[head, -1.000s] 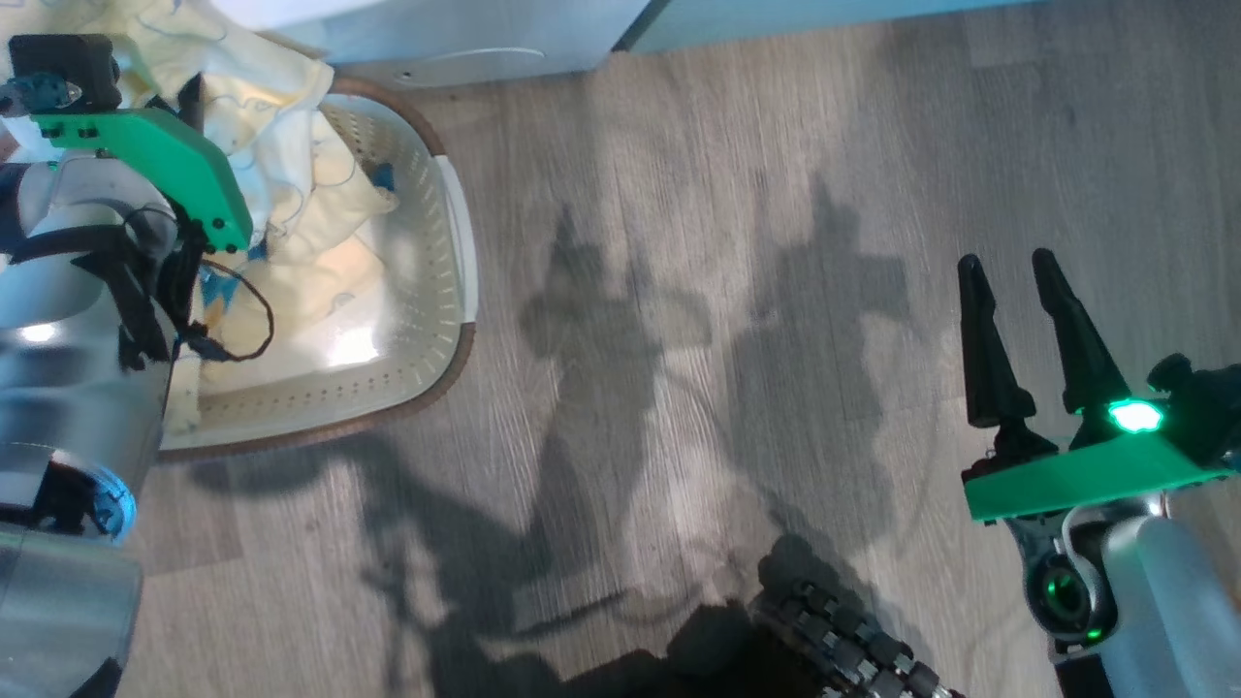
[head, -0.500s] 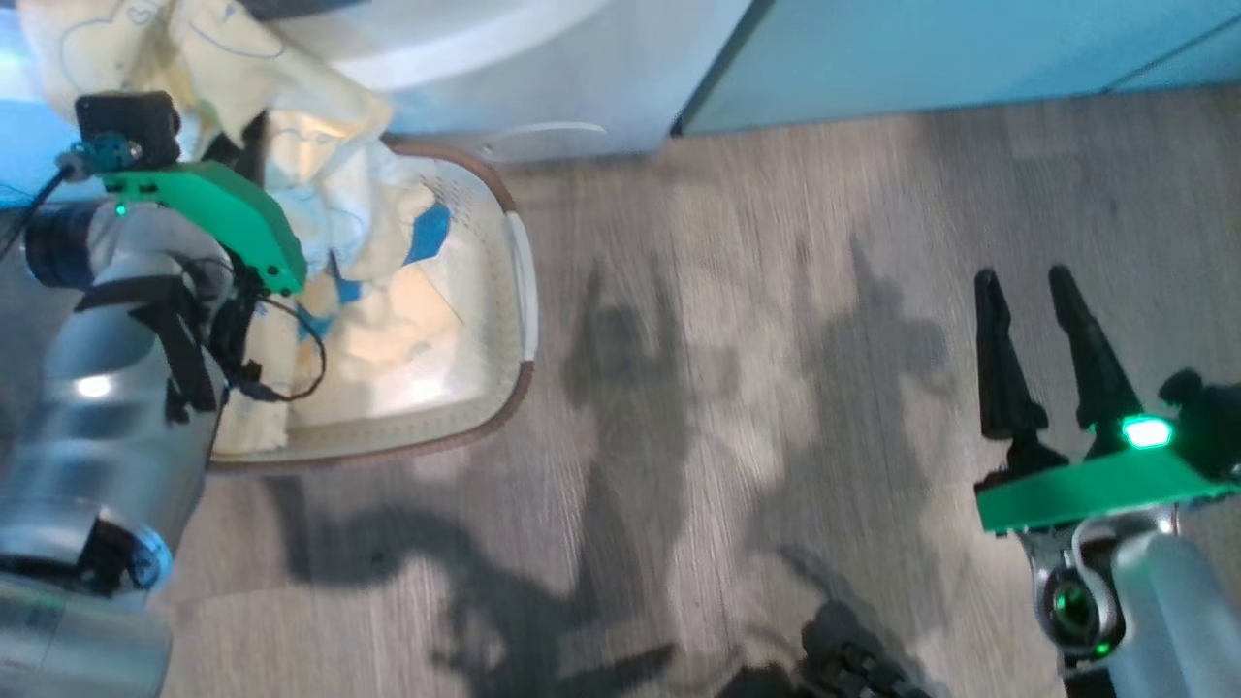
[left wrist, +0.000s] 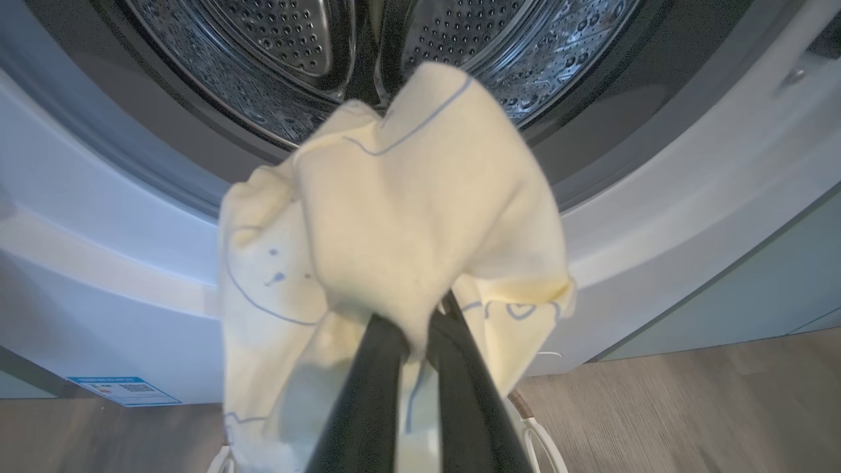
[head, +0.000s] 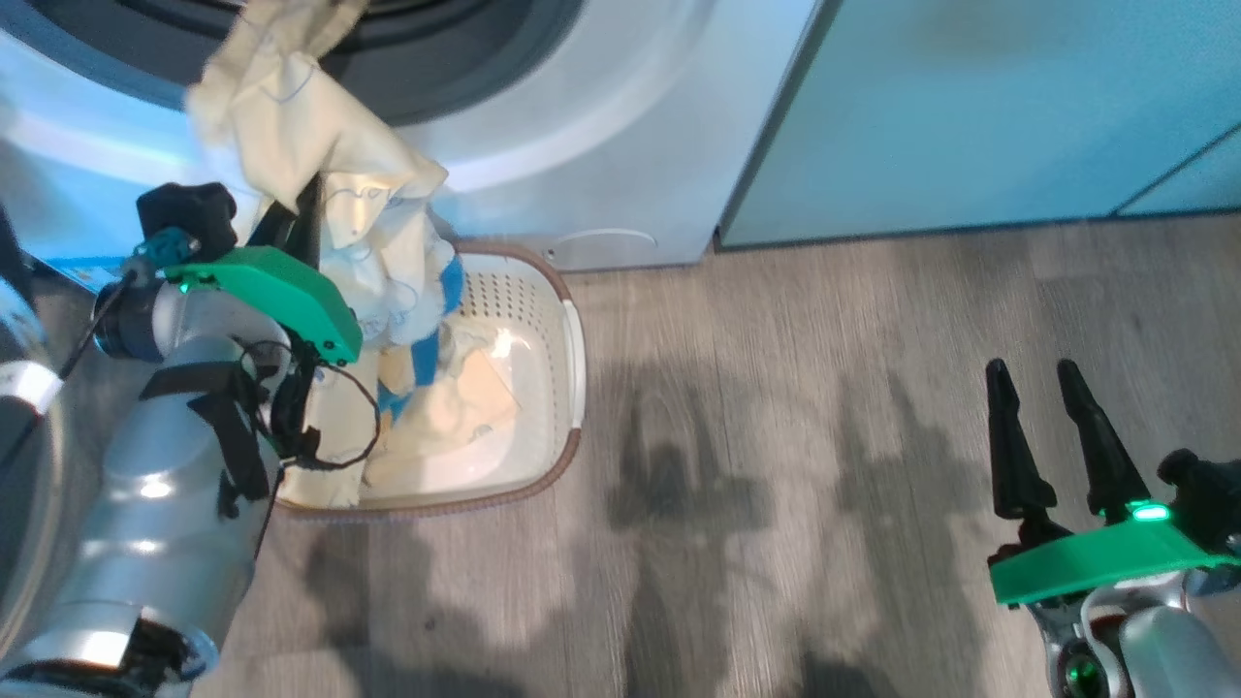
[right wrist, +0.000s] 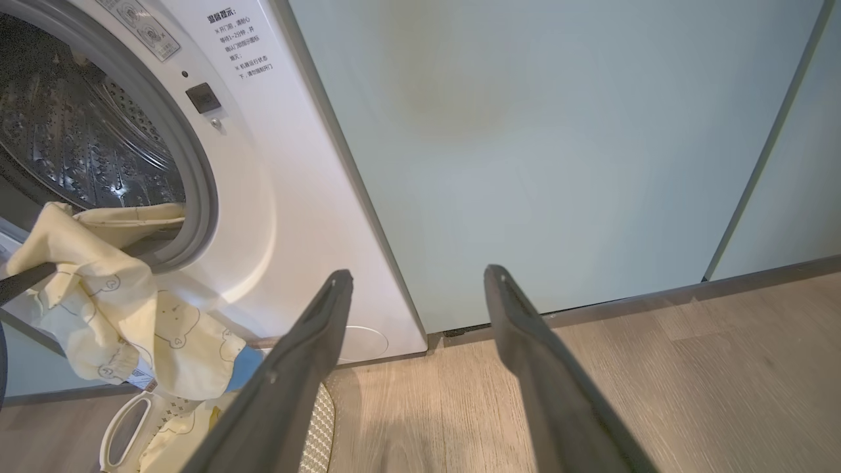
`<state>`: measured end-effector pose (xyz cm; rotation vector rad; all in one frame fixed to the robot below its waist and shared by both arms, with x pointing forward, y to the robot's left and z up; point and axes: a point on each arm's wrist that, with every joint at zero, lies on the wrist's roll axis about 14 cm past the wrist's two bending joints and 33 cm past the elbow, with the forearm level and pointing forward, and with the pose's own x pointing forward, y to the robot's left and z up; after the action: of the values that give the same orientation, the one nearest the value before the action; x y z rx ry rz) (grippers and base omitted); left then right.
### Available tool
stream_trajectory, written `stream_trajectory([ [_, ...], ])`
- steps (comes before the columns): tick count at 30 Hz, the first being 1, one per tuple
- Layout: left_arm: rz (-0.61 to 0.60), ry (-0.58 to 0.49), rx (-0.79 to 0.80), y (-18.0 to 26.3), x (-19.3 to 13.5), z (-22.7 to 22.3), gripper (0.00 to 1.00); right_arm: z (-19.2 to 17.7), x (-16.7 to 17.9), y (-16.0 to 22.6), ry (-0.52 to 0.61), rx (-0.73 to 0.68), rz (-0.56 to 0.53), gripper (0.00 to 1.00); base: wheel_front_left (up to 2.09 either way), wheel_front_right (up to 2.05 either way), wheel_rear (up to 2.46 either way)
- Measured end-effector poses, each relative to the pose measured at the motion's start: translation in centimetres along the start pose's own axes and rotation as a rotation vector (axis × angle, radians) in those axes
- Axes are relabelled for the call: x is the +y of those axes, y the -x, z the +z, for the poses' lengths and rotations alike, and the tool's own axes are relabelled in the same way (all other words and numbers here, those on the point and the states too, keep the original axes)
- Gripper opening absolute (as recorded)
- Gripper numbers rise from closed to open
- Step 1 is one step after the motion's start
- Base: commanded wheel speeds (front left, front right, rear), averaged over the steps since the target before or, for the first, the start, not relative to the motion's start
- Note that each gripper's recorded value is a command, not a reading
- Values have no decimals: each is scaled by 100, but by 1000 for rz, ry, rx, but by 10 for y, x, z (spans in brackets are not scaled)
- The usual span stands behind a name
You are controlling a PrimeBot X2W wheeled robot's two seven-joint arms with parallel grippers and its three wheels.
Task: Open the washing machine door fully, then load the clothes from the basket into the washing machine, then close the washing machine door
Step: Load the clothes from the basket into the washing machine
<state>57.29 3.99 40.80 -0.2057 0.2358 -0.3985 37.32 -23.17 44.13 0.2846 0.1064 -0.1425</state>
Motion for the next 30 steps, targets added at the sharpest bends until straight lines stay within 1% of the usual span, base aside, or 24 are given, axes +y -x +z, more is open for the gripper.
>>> stream_trajectory([
  [5,13,-26,-73,12,-2,28,0,9,3,3,-1,-25,18,100,0,0,0],
  [10,32,-41,-122,19,1,48,0,10,8,7,-8,-30,31,100,0,0,0],
  [16,40,-68,-142,20,4,58,0,11,11,5,-10,-33,41,100,0,0,0],
  [19,28,-76,-159,10,1,67,0,7,10,4,-9,-23,39,100,0,0,0],
  [26,-25,-86,-264,-34,-14,123,0,-7,9,0,-9,21,33,100,0,0,0],
  [29,-32,-88,-275,-52,-17,132,0,-11,9,-5,-8,29,27,100,0,0,0],
  [30,-32,-88,-275,-52,-17,132,0,-11,9,-5,-8,29,27,100,0,0,0],
])
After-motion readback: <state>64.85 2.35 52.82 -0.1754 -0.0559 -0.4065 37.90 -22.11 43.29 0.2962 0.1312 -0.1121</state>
